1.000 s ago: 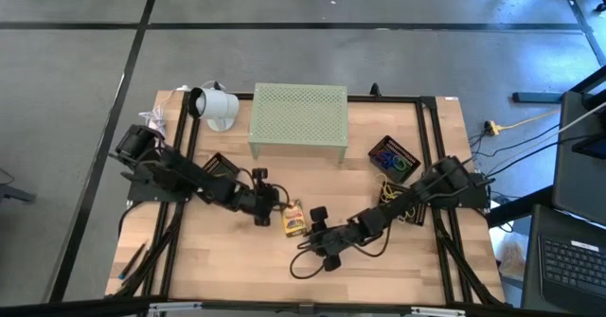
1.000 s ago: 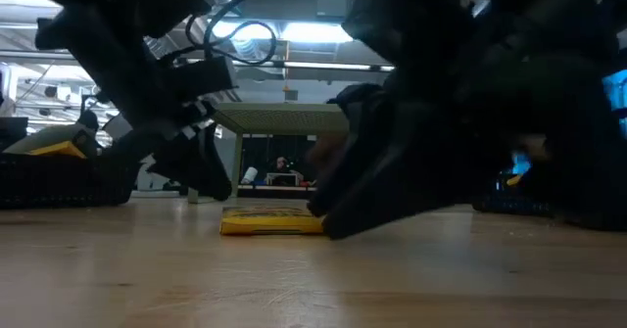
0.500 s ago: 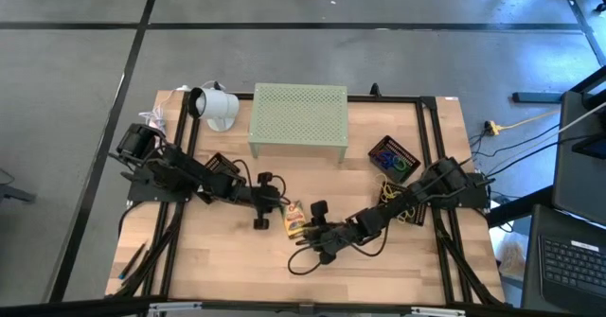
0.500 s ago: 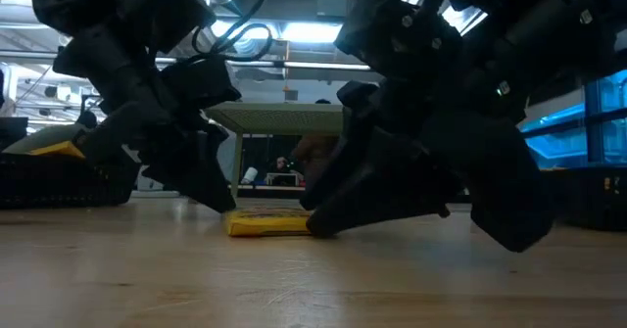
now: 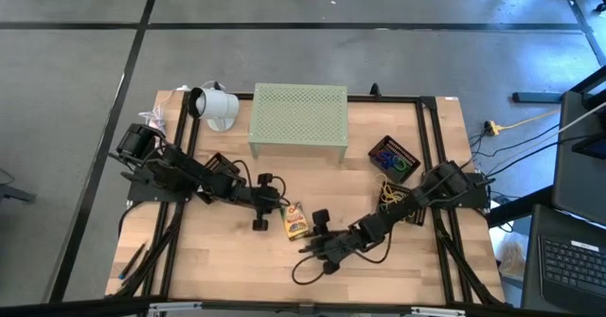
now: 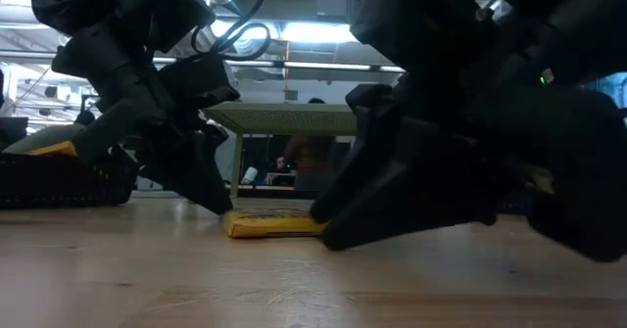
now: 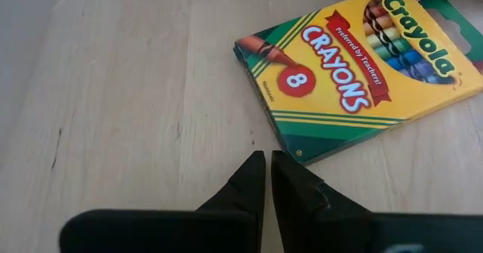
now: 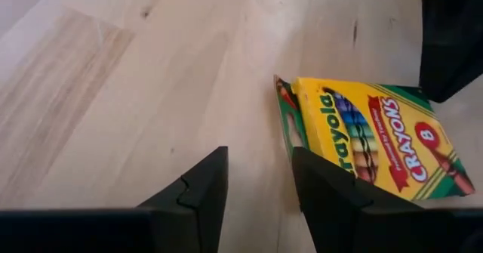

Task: Pick & Place Office Desk Supplies
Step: Put the yellow crayon box into the bottom left black bin

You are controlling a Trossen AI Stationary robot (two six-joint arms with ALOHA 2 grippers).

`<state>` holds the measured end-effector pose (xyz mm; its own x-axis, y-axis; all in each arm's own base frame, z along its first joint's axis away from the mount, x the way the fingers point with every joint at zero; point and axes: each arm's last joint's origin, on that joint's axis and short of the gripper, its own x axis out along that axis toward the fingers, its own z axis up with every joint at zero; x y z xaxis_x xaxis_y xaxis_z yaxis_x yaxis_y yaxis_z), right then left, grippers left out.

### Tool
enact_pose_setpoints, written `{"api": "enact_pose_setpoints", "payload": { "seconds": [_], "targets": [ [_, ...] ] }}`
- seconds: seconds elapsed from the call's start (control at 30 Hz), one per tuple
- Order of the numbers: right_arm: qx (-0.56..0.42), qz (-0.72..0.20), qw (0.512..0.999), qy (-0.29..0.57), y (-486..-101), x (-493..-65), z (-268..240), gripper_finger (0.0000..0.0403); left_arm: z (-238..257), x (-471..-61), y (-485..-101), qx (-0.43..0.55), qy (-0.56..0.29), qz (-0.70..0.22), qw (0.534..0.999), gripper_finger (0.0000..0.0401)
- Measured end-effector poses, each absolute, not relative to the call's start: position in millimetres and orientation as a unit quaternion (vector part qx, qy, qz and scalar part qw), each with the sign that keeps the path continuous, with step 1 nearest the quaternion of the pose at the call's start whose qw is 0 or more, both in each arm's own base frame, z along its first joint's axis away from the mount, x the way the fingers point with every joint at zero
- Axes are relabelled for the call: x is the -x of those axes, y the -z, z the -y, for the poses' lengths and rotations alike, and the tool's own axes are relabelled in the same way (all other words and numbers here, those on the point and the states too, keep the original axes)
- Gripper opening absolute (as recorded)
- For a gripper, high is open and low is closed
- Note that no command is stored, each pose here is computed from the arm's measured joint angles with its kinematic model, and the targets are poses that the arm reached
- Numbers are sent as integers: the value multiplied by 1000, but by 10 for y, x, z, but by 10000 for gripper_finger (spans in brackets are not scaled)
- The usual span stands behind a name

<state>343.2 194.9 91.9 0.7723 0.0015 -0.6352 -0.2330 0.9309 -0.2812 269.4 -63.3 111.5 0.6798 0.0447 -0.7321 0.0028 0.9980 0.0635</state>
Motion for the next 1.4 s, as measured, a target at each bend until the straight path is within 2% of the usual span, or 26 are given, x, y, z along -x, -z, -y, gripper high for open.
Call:
{"api": "enact_pose_setpoints", "payload": {
  "seconds": [0.67,1.4],
  "targets": [
    [208,-317,926,5,-804,-3491,-1876,148,676,-2695,-1118,-4,45,-405,913,17],
    [204,-316,926,12,-799,-3489,-1870,15,688,-2692,-1117,4,66,-408,910,17]
  ]
}}
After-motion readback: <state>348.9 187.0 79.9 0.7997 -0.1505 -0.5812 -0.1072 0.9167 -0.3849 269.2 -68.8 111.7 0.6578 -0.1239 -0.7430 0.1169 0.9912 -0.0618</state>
